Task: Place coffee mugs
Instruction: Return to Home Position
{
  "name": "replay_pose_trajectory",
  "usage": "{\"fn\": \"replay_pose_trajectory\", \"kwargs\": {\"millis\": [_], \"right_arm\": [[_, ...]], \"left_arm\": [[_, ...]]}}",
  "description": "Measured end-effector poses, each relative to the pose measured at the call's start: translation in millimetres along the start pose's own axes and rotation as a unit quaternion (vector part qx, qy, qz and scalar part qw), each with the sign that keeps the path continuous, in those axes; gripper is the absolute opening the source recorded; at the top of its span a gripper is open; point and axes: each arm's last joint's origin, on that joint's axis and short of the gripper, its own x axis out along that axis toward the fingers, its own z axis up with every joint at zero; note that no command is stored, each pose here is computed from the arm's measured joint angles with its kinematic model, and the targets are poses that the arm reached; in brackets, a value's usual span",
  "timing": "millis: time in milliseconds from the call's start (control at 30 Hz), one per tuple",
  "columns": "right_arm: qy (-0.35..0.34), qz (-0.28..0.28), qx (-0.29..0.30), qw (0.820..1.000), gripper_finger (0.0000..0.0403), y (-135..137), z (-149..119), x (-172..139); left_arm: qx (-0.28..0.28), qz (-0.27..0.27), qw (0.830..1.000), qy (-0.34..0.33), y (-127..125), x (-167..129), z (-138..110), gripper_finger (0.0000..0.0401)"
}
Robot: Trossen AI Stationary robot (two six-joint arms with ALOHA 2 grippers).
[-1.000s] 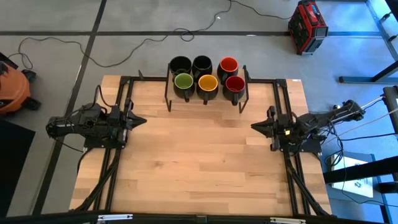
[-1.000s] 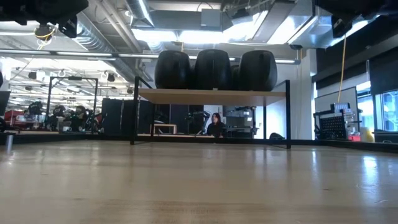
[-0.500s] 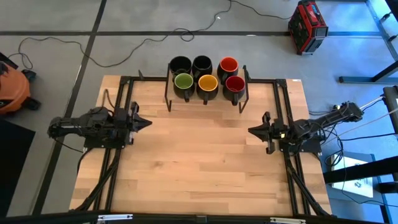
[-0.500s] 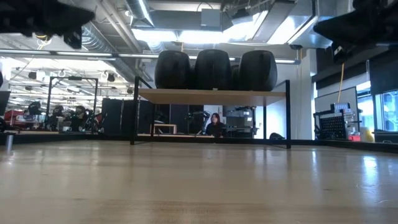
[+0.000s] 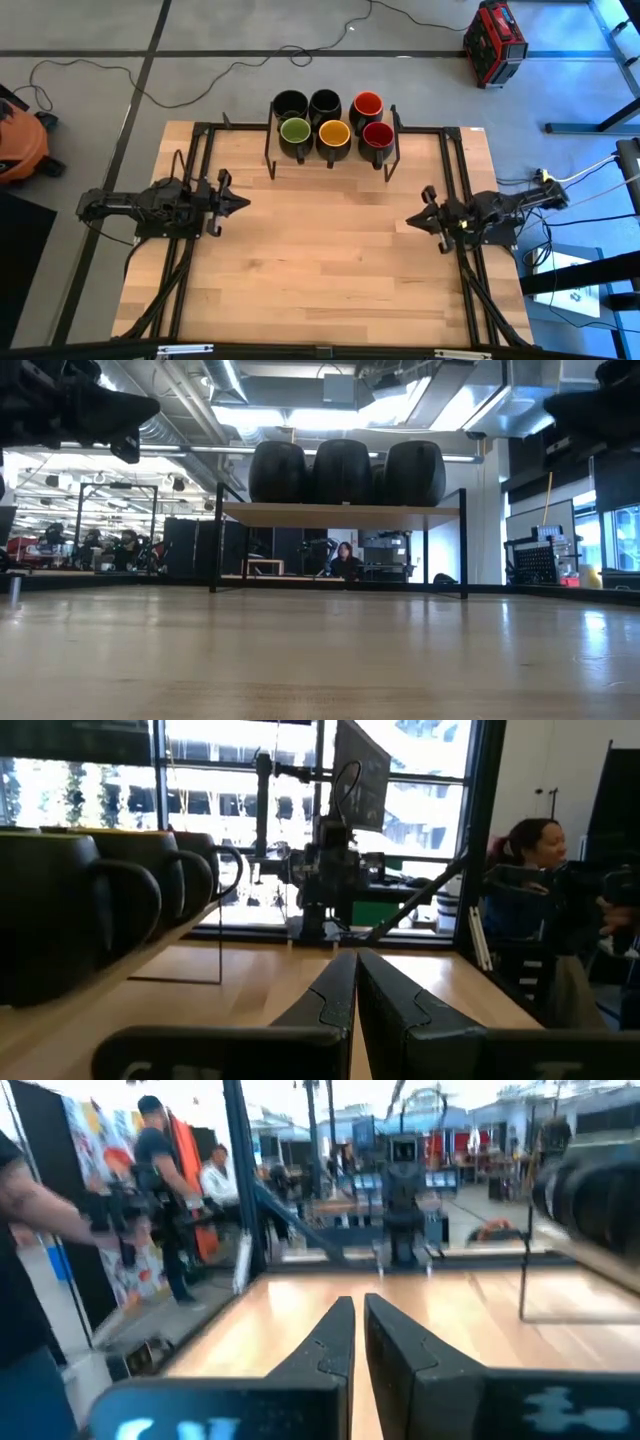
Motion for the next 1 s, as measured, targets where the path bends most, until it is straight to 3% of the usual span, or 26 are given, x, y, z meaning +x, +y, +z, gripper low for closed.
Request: {"fn": "replay_pose_trajectory", "kwargs": {"millis": [200, 533, 900, 1000], "right_arm": [[0.022, 0.0, -0.005, 1.0, 0.0019, -10, -3, 0], [0.031, -0.067, -0.014, 0.997, 0.0019, -30, -4, -3], [0.032, -0.093, -0.01, 0.995, 0.0019, -33, -4, -3], [0.033, -0.106, -0.01, 0.994, 0.0019, -34, -5, -3]], "left_arm": [[-0.002, 0.007, 1.0, 0.003, 1, 0, -3, 0.0007], [-0.007, 0.012, 1.0, 0.005, 1, 0, -3, 0.0007], [-0.025, 0.015, 0.999, 0.028, 1, 0, -8, 0.0007], [-0.027, 0.037, 0.998, 0.035, 3, 0, -10, 0.0007]]}}
